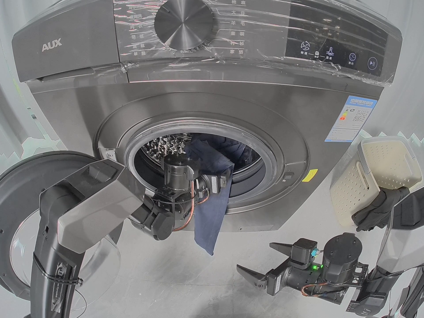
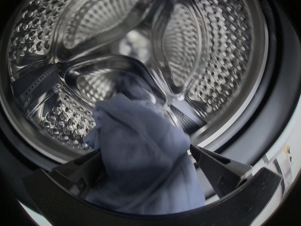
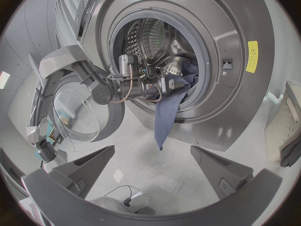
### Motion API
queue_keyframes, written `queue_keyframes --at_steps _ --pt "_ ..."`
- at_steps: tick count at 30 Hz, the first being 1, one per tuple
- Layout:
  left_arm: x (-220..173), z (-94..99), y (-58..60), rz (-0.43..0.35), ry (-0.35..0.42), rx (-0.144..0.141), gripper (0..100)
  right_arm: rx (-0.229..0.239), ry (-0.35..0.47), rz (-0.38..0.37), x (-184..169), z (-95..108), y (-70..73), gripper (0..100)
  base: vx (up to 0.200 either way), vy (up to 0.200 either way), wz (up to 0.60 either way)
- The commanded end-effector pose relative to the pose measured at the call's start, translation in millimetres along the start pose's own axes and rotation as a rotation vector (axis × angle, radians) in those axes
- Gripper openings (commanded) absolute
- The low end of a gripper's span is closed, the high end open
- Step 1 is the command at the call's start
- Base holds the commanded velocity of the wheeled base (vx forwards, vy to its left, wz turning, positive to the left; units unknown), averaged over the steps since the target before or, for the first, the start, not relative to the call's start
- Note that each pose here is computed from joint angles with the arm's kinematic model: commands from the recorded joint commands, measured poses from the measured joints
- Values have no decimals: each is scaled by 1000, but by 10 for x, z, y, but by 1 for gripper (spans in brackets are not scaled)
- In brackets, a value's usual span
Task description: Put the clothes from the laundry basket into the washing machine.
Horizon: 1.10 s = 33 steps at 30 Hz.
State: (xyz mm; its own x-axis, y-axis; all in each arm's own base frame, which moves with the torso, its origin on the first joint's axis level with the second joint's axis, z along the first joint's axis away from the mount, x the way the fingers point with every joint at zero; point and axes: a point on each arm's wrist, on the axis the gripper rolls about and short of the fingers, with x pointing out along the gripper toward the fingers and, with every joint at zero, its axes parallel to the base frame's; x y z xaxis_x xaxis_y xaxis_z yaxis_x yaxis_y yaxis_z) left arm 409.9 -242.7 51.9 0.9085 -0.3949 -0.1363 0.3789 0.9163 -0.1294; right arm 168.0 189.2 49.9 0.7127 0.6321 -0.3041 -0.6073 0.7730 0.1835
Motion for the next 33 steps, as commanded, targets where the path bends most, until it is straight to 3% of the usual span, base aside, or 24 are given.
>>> queue_keyframes --at_steps 1,8,9,17,21,23,28,33 --pt "-237 -28 -142 -68 79 58 100 -2 11 2 10 -27 8 100 0 0 0" --pt "-157 -261 -101 -73 126 84 100 1 15 5 14 -38 17 100 0 0 0" --pt "-138 -284 -79 -69 129 88 0 0 15 5 14 -38 17 100 0 0 0" --pt "-71 -238 20 -50 107 86 0 0 15 5 14 -38 17 100 0 0 0" --pt "-6 -73 16 -52 50 56 0 1 14 7 12 -35 22 100 0 0 0" --pt "125 135 56 -31 -46 14 0 1 14 7 12 -35 22 100 0 0 0" --pt "367 388 112 31 -224 -21 0 1 14 7 16 -36 22 100 0 0 0" --pt "575 468 177 83 -329 -45 0 0 14 9 15 -38 29 100 0 0 0"
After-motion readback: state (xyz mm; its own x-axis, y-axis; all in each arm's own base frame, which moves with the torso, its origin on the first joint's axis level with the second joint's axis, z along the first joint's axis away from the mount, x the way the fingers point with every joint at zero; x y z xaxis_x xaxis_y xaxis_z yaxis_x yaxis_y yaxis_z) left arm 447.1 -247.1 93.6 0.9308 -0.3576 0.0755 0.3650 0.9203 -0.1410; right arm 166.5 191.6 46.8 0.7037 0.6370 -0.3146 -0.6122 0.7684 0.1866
